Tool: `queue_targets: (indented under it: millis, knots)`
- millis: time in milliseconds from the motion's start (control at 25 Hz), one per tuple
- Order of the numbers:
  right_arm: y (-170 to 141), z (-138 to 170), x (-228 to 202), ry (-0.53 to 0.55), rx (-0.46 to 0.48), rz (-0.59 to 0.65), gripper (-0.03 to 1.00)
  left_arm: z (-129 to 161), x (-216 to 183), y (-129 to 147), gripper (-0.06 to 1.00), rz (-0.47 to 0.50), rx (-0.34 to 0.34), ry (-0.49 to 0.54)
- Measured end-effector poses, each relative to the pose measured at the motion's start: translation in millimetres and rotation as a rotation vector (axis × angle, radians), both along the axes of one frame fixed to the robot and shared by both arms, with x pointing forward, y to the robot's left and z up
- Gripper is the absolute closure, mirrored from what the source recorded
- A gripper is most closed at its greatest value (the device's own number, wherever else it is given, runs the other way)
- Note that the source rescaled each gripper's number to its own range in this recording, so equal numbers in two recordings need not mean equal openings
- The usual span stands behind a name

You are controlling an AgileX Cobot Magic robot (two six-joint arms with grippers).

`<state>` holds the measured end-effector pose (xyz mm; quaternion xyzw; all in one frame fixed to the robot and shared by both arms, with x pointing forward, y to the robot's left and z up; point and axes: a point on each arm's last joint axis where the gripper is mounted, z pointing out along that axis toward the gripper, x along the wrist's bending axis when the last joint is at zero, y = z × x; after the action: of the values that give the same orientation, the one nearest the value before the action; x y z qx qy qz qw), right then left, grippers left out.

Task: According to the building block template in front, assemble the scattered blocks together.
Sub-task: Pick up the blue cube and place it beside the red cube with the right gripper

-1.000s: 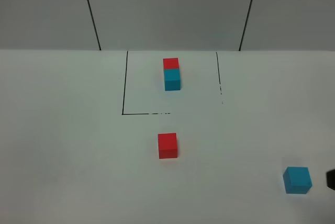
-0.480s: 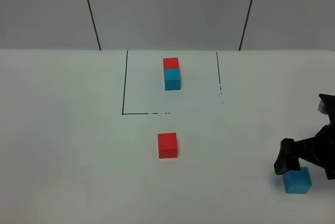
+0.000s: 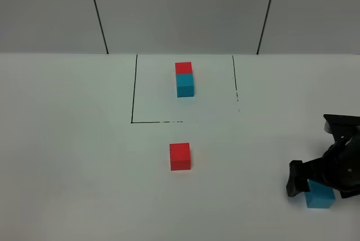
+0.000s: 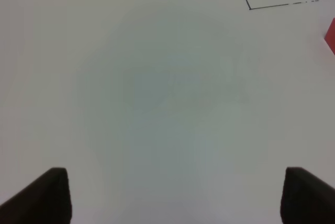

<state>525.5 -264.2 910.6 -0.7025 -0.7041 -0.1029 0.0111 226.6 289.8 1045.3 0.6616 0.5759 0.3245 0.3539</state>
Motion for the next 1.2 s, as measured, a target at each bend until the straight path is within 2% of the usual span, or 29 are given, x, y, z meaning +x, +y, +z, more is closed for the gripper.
queue_targets:
  millis: [200, 280, 360, 480, 680, 880, 1040, 1200]
  knots:
    - [0.6, -11.8, 1.5, 0.030, -0.004, -0.017, -0.03, 0.0, 0.0, 0.0, 0.06, 0.000, 0.000, 0.000]
    - [0.6, -12.2, 1.3, 0.033, -0.004, -0.017, 0.03, 0.0, 0.0, 0.0, 0.06, 0.000, 0.000, 0.000]
    - [0.7, -12.3, 0.7, 0.040, -0.003, -0.019, 0.29, 0.0, 0.0, 0.0, 0.06, 0.000, 0.000, 0.000]
    - [0.8, -12.4, -0.7, 0.056, -0.001, -0.021, 0.94, 0.0, 0.0, 0.0, 0.06, 0.000, -0.001, 0.000]
    - [1.9, -6.4, 2.1, 0.073, 0.007, -0.015, 0.97, 0.0, 0.0, 0.0, 0.06, 0.000, -0.001, 0.000]
    - [9.5, 41.7, 25.2, -0.019, 0.024, 0.090, 0.97, 0.0, 0.0, 0.0, 0.06, 0.001, -0.001, 0.000]
    - [33.6, 87.3, 42.2, -0.104, -0.015, 0.360, 0.97, 0.0, 0.0, 0.0, 0.06, 0.001, -0.001, 0.000]
    - [75.4, 106.5, 41.1, -0.198, -0.131, 0.760, 0.97, 0.0, 0.0, 0.0, 0.06, 0.001, -0.001, 0.000]
